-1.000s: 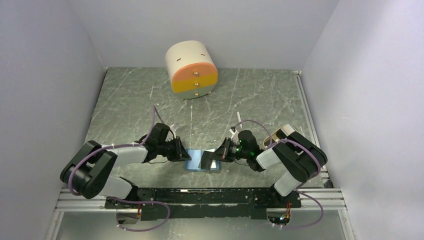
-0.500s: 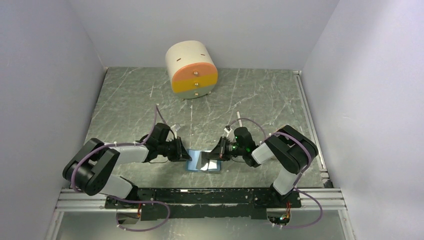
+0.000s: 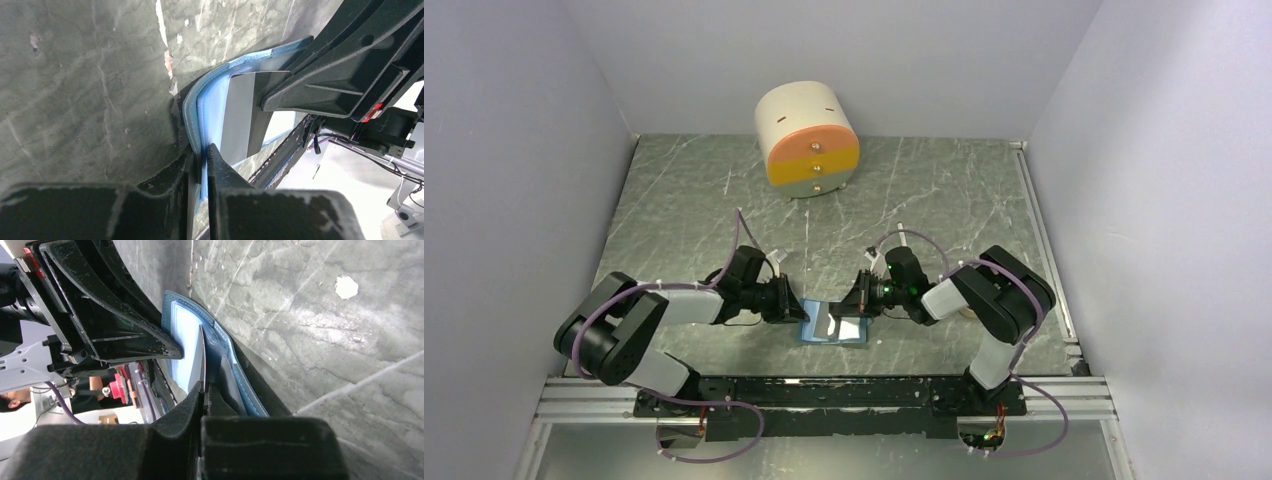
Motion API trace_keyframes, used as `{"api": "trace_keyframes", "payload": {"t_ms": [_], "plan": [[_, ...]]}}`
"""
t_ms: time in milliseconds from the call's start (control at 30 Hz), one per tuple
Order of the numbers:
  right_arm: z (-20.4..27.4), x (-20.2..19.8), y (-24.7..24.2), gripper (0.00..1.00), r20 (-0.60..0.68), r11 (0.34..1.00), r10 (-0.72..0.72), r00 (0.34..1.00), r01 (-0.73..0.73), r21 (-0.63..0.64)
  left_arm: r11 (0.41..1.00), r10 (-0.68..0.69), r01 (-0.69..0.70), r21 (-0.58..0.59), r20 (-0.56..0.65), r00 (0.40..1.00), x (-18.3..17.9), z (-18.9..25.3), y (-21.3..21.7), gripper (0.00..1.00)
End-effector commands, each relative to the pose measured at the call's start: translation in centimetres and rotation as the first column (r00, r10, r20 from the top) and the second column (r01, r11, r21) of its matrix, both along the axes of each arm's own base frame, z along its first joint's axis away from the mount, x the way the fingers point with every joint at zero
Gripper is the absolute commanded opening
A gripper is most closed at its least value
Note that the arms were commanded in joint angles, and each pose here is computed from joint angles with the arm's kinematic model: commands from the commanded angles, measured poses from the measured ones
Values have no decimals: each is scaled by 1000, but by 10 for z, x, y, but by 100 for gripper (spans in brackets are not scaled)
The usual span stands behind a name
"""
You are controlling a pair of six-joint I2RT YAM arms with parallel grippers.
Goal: Put the credit cards into the card holder
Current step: Insert the credit card into the card holder.
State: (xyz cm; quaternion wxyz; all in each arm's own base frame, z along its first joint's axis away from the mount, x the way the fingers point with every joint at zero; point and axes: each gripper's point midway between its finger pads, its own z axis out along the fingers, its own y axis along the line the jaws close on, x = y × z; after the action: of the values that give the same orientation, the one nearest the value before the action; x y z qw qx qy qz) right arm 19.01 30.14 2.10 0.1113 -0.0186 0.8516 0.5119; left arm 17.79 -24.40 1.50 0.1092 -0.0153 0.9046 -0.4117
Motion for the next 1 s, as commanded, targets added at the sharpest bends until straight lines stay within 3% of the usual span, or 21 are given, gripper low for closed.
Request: {"api": "trace_keyframes", "payload": {"t_ms": [0, 300, 600, 967], "plan": [[-18, -8, -7, 0, -35, 998, 36, 999, -38, -58, 999, -39, 39, -27, 12, 999, -3, 3, -5, 15], [-21, -12, -7, 1, -51, 997, 60, 997, -62, -51, 998, -41, 42, -40, 31, 999, 1, 7, -8, 15], [-22, 2, -22, 41, -35, 980, -54, 998, 47, -193, 998, -29, 29, -63, 9, 1000, -3, 8, -9, 19], [-14, 1, -38, 45, -7, 951, -122, 993, 114, -286, 995, -26, 25, -96, -7, 1000, -6, 9, -11, 14]]}}
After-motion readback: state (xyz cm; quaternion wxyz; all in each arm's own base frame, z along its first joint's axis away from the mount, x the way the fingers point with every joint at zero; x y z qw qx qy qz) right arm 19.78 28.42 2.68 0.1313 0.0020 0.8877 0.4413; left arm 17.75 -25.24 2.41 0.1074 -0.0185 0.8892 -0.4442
